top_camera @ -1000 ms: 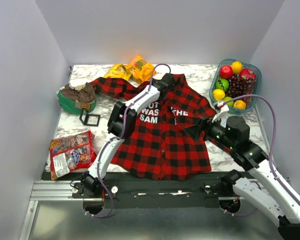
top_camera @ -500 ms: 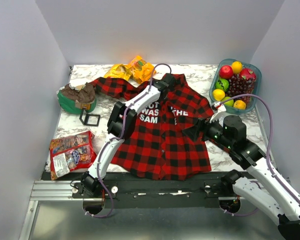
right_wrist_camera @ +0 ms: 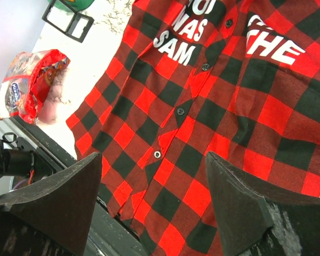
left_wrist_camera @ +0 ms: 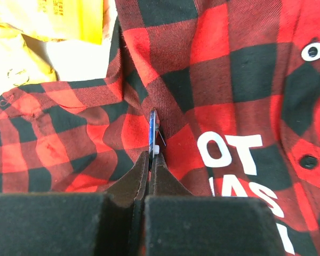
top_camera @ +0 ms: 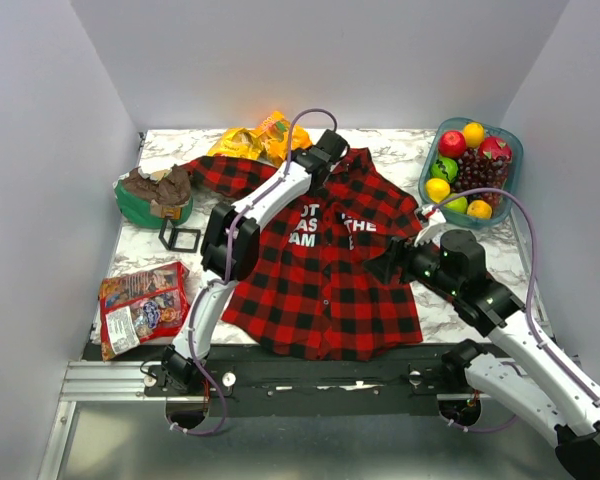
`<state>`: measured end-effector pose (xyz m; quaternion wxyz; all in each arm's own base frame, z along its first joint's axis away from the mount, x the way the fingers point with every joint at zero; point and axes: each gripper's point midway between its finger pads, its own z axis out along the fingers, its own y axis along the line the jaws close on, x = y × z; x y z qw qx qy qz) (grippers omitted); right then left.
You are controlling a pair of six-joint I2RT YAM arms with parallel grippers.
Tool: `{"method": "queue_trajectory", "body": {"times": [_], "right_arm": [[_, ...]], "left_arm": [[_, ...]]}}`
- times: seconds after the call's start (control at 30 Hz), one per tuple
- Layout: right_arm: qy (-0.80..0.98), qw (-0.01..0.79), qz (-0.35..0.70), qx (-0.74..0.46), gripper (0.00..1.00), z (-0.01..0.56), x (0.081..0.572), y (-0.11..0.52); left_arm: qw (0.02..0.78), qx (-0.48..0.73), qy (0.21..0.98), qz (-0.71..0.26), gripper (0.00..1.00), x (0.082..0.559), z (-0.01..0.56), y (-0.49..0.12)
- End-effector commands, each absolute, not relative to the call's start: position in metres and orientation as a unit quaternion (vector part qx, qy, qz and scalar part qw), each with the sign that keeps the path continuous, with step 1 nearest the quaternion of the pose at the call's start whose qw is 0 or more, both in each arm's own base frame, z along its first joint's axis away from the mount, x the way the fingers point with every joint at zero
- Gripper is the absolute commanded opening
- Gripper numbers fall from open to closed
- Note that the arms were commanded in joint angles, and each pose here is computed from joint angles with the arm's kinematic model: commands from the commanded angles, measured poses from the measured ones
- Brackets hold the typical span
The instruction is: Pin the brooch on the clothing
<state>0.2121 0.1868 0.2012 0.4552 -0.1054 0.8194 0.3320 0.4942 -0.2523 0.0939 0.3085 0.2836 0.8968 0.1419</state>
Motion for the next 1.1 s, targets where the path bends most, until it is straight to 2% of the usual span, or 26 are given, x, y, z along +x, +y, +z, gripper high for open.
{"method": "queue_trajectory", "body": {"times": [0.0, 1.07], "right_arm": [[0.817, 0.45, 0.343, -0.108, 0.86, 0.196, 0.211, 0.191], [0.845, 0.396, 0.344, -0.106, 0.86, 0.148, 0.218, 0.204]], "left_arm": [[0.327, 0.272, 0.902, 0.067, 0.0, 0.491, 0.112, -0.265], [0.344, 0.267, 0.87, -0.23, 0.0, 0.472, 0.154, -0.296]]}}
